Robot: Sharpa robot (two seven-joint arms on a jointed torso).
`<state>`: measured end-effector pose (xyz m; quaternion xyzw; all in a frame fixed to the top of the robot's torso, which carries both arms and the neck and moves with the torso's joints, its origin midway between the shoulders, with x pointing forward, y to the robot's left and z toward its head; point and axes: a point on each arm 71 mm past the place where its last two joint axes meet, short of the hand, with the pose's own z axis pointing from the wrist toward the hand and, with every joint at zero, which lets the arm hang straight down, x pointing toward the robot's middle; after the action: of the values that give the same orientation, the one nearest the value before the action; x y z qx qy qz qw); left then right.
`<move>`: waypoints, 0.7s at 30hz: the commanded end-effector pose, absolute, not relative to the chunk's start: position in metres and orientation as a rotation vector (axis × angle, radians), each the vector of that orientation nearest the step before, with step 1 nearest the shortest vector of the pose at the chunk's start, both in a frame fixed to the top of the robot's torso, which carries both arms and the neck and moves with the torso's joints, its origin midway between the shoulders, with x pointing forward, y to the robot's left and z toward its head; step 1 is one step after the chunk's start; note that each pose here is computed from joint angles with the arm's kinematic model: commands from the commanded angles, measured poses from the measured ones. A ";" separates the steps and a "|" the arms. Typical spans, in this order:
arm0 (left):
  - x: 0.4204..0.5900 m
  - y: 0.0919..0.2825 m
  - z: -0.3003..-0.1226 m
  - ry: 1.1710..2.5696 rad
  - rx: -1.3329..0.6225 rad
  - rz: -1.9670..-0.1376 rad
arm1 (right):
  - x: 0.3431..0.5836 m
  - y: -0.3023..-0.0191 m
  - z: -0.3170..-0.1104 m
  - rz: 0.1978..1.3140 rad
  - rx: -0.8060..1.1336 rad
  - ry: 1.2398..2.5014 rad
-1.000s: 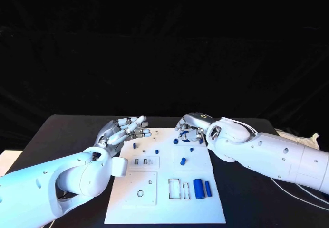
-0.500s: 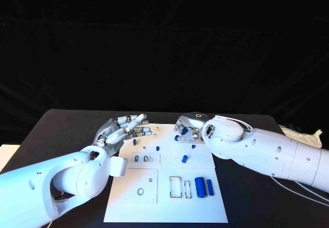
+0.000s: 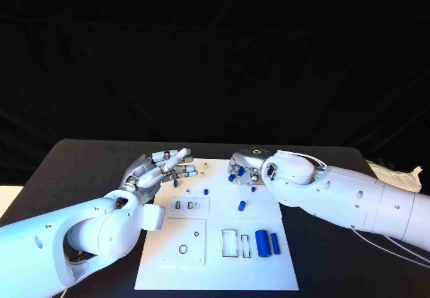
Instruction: Assemble the parts on the task board
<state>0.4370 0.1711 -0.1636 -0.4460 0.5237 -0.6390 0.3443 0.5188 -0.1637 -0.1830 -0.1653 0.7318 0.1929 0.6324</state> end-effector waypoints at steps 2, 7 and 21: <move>0.436 0.169 -0.162 1.364 -1.155 -1.683 | 0.519 -0.163 -0.184 0.412 -0.404 1.678; 0.436 0.169 -0.162 1.367 -1.157 -1.683 | 0.520 -0.162 -0.184 0.412 -0.407 1.681; 0.437 0.170 -0.163 1.372 -1.164 -1.673 | 0.518 -0.158 -0.173 0.492 -0.323 1.554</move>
<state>0.4373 0.1717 -0.1642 -0.4487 0.5258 -0.6363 0.3426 0.5186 -0.1596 -0.1786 -0.1613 0.7137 0.2025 0.6508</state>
